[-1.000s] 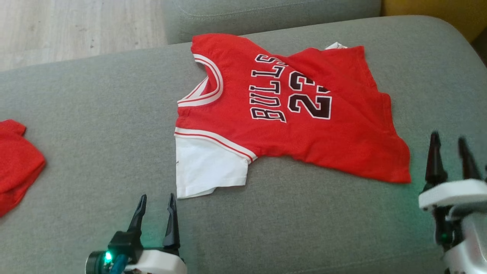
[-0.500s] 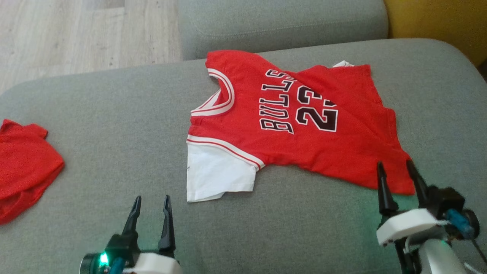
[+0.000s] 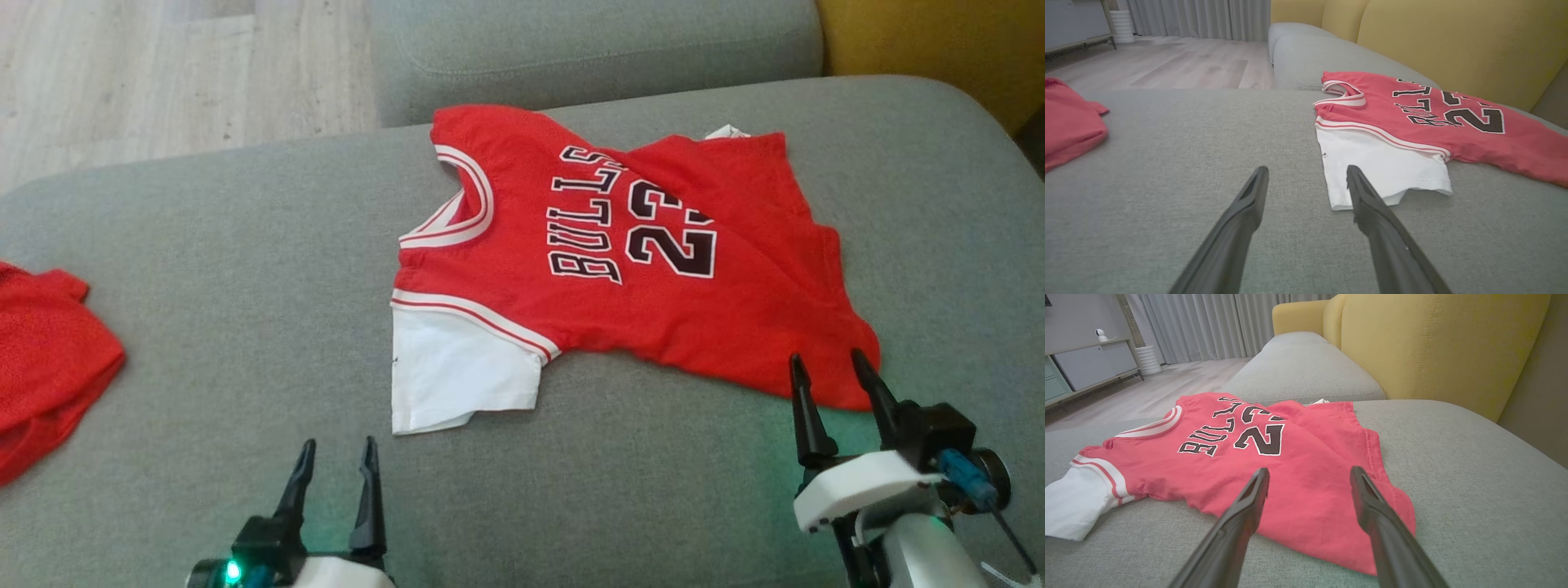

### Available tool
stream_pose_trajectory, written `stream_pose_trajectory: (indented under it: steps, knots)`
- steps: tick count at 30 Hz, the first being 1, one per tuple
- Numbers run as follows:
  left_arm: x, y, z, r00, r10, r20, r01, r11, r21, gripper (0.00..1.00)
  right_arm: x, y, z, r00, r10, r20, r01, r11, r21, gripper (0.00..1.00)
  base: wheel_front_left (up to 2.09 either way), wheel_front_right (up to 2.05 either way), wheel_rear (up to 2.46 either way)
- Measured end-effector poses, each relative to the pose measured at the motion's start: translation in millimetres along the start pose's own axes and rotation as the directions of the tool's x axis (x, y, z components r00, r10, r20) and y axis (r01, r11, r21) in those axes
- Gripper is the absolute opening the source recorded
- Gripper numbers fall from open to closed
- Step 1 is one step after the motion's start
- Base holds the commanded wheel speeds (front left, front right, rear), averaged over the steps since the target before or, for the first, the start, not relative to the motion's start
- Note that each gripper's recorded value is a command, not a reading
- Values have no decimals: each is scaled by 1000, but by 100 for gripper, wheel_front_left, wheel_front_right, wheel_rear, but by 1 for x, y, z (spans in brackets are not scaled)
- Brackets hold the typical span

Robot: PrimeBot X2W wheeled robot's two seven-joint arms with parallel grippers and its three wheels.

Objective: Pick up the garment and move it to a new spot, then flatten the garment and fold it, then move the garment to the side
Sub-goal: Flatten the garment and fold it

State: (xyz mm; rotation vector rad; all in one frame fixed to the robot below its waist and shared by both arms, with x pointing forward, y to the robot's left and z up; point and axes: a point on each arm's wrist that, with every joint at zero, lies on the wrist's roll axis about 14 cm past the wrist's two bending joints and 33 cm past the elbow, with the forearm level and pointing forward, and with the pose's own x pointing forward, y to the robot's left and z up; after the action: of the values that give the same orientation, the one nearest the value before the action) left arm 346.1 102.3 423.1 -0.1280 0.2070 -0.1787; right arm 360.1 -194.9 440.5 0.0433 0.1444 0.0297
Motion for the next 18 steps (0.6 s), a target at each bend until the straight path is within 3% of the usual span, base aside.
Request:
stream_pose_trajectory:
  steps: [9,15,18]
  knots:
    - [50,-34,-8,992,-112,-60,104,987,-122,100,4,-21,1,998,-64,-3,64,997,35,100,0,0,0]
    - [56,-38,-60,968,-106,-230,86,992,-92,100,-6,-44,-1,990,-138,-7,139,989,53,100,0,0,0]
    - [64,-41,-66,964,-105,-243,91,993,-69,100,-11,-55,-4,985,-173,-17,174,983,59,100,0,0,0]
